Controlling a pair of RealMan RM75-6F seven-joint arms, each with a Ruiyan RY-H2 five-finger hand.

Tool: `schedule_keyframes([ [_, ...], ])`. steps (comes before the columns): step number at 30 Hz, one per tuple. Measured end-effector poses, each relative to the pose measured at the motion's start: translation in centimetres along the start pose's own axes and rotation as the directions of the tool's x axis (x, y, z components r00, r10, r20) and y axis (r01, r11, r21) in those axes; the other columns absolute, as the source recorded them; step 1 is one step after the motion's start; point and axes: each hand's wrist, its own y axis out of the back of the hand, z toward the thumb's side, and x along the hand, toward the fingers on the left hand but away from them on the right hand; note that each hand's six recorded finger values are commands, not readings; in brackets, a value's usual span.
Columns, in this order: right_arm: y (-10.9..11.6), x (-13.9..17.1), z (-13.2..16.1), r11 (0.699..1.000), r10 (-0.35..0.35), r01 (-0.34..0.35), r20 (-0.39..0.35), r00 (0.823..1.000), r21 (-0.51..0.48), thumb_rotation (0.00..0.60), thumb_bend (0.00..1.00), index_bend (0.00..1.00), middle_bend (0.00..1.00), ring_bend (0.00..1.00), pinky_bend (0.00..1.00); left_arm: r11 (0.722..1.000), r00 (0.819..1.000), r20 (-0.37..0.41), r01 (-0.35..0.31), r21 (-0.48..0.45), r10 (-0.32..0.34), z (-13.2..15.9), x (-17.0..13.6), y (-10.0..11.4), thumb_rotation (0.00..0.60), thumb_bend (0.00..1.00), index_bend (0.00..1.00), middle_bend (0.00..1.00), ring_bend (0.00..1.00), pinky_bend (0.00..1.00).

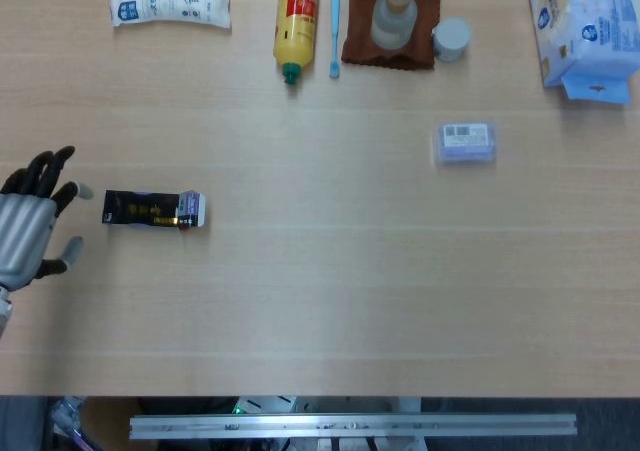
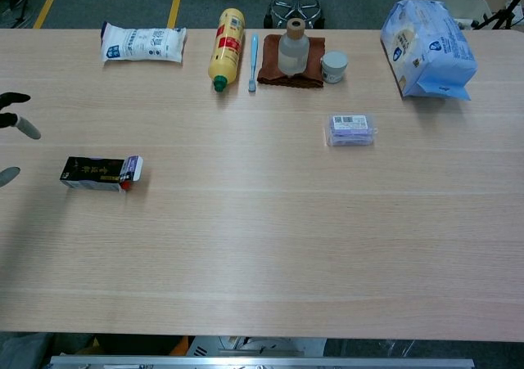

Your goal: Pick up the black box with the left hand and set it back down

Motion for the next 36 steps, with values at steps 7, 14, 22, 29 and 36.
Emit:
schedule_keyframes([
  [7, -0.3, -0.1, -0.1, 1.000, 0.005, -0.005, 0.006, 1.000, -0.002, 0.600, 0.32, 0.32, 0.26, 0.19, 0.29, 0.999, 0.998, 0.023, 0.051, 0.004, -0.052, 0.5, 1.1, -1.6, 0.600, 0.35, 0.18, 0.00, 0.00, 0.09],
  [14, -0.3, 0.1, -0.4, 1.000, 0.006, -0.006, 0.013, 1.000, -0.003, 0.600, 0.32, 0.32, 0.26, 0.19, 0.29, 0.995, 0.994, 0.030, 0.101, 0.008, -0.101, 0.6, 2.5, -3.0, 0.600, 0.34, 0.09, 0.00, 0.00, 0.07],
  [22, -0.7, 0.2, -0.9, 1.000, 0.016, -0.016, 0.024, 1.000, -0.012, 0.600, 0.32, 0.32, 0.26, 0.19, 0.29, 0.988, 0.988, 0.009, 0.153, 0.007, -0.153, 0.5, 3.9, -3.9, 0.600, 0.30, 0.01, 0.00, 0.00, 0.04],
  [29, -0.7, 0.3, -1.0, 1.000, 0.015, -0.014, 0.024, 1.000, -0.015, 0.600, 0.32, 0.32, 0.26, 0.19, 0.29, 0.986, 0.986, 0.001, 0.165, 0.015, -0.165, 0.4, 4.9, -4.4, 0.600, 0.28, 0.00, 0.00, 0.00, 0.04],
  [36, -0.8, 0.4, -1.0, 1.000, 0.016, -0.015, 0.025, 1.000, -0.019, 0.600, 0.31, 0.32, 0.26, 0.19, 0.29, 0.982, 0.983, -0.003, 0.185, 0.022, -0.185, 0.3, 5.8, -5.4, 0.600, 0.28, 0.01, 0.00, 0.00, 0.04],
])
